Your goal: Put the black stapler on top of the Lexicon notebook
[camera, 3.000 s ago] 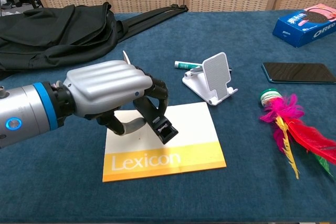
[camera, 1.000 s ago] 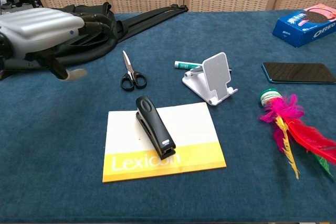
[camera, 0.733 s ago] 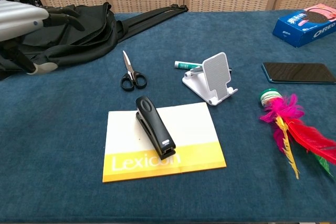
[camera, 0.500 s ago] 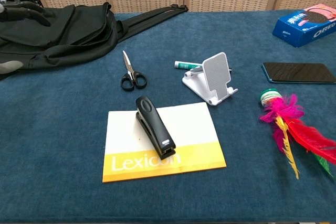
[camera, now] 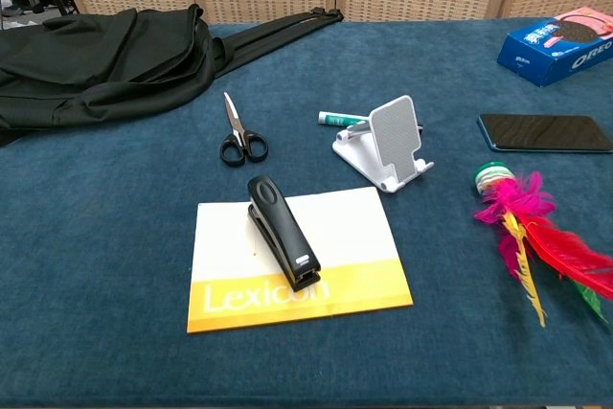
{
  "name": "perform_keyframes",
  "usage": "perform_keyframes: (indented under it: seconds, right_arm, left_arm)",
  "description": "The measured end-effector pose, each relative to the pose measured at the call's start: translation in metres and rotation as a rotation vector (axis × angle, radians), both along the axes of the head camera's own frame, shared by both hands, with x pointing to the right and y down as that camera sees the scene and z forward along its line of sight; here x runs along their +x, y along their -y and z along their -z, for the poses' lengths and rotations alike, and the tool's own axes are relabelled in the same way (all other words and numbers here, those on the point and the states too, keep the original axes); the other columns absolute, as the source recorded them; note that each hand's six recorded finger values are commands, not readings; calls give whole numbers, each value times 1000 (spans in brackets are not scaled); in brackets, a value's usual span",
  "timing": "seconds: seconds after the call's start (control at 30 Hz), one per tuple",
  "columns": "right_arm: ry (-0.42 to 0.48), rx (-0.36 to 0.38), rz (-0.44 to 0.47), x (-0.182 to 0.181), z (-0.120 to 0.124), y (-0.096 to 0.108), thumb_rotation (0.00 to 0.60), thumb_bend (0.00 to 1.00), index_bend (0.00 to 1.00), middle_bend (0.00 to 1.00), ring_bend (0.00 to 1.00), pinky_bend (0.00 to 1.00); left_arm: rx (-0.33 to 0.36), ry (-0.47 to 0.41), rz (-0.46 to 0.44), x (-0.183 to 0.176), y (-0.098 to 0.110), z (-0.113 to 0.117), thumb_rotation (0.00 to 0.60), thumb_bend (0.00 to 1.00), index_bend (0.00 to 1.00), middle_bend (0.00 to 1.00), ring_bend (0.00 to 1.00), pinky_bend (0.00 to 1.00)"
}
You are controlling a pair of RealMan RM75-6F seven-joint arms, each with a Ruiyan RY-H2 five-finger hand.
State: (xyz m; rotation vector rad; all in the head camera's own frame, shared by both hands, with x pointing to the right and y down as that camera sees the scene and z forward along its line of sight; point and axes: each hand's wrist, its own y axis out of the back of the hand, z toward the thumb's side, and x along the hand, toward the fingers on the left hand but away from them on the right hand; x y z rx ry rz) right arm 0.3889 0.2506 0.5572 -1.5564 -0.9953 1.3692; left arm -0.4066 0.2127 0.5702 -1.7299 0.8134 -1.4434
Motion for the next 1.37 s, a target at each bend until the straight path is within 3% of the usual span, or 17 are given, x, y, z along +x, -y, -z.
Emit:
perform_keyframes:
  seconds: [0.17, 0.43, 0.9, 1.37]
  right_arm:
    - [5, -1, 3, 0, 0, 0, 600, 337, 67, 0, 0, 0]
    - [3, -6, 7, -1, -1, -1, 600, 337, 67, 0, 0, 0]
    - [12, -17, 19, -5, -2, -3, 600, 337, 67, 0, 0, 0]
    - [3, -36, 27, -8, -8, -5, 600, 337, 67, 0, 0, 0]
  left_arm:
    - [-20, 0, 54, -13, -21, -1, 600, 378, 154, 0, 0, 98]
    - [-20, -37, 129, -20, -37, -2, 600, 391, 154, 0, 0, 98]
    - [77, -28, 69, -15, -32, 13, 600, 392, 154, 0, 0, 98]
    - [77, -13, 75, -15, -33, 10, 600, 392, 154, 0, 0, 98]
